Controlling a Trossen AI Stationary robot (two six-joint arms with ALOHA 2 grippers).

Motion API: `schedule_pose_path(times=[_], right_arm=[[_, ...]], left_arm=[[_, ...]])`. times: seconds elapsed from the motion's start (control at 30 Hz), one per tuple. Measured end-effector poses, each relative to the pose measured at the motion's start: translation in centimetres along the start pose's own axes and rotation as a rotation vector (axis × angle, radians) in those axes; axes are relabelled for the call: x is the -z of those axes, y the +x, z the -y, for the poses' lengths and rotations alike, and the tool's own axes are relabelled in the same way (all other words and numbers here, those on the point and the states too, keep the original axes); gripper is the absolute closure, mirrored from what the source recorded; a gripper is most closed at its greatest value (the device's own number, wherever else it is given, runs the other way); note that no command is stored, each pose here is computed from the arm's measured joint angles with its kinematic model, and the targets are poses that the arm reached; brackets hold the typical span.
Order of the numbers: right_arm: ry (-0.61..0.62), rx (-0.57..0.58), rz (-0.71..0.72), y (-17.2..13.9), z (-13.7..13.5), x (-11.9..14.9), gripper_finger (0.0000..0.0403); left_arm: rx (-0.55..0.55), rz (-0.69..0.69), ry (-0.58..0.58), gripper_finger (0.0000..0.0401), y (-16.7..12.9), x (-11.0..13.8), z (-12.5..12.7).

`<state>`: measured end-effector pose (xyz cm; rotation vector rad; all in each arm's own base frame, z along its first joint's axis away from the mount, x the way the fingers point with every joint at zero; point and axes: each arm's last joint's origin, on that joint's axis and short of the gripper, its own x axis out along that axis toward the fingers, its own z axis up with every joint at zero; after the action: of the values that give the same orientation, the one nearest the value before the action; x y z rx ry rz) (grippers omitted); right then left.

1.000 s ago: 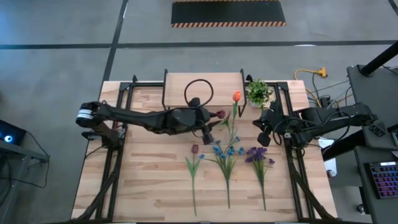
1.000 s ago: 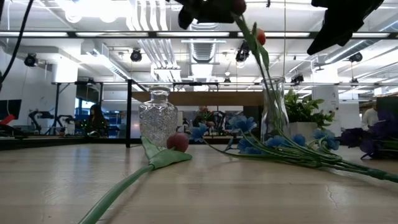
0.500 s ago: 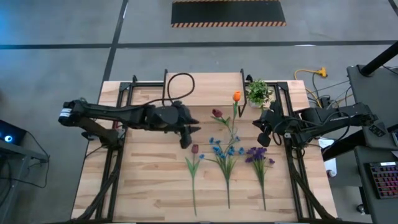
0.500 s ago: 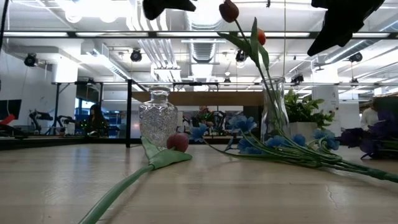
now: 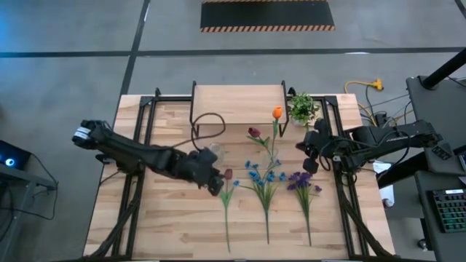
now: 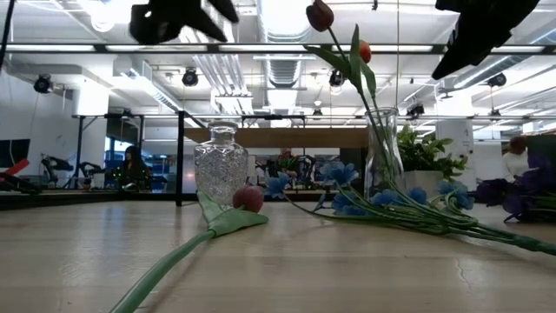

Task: Pick and place flowers into a vace then onto a shelf
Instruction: Put the red flower into the right transparent vase

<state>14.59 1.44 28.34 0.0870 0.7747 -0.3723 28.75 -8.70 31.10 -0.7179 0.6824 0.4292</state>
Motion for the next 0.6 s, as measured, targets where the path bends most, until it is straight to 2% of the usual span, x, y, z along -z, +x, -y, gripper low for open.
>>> schedule_pose_path(times=[0.1,0.27,0.4,0.5,0.6], right_arm=[[0.012,-0.009,-0.004,0.0,0.0,0.0,0.038],[0.044,-0.056,-0.025,0.0,-0.2,0.1,0.038],[-0.049,-0.171,-0.105,-0.1,-0.4,0.6,0.038],[-0.13,-0.296,-0.16,-0.2,-0.6,0.9,0.038],[-0.162,-0.303,-0.168,-0.2,-0.6,1.0,0.038]], left_arm=[[-0.051,-0.008,-0.071,0.0294,1.5,0.9,-0.1],[-0.079,-0.101,-0.068,0.0294,4.2,2.1,0.2],[0.064,-0.249,-0.069,0.0294,5.3,2.3,1.2],[0.187,-0.235,-0.164,0.0294,5.5,1.8,2.3],[0.192,-0.143,-0.258,0.0294,5.2,1.3,2.8]])
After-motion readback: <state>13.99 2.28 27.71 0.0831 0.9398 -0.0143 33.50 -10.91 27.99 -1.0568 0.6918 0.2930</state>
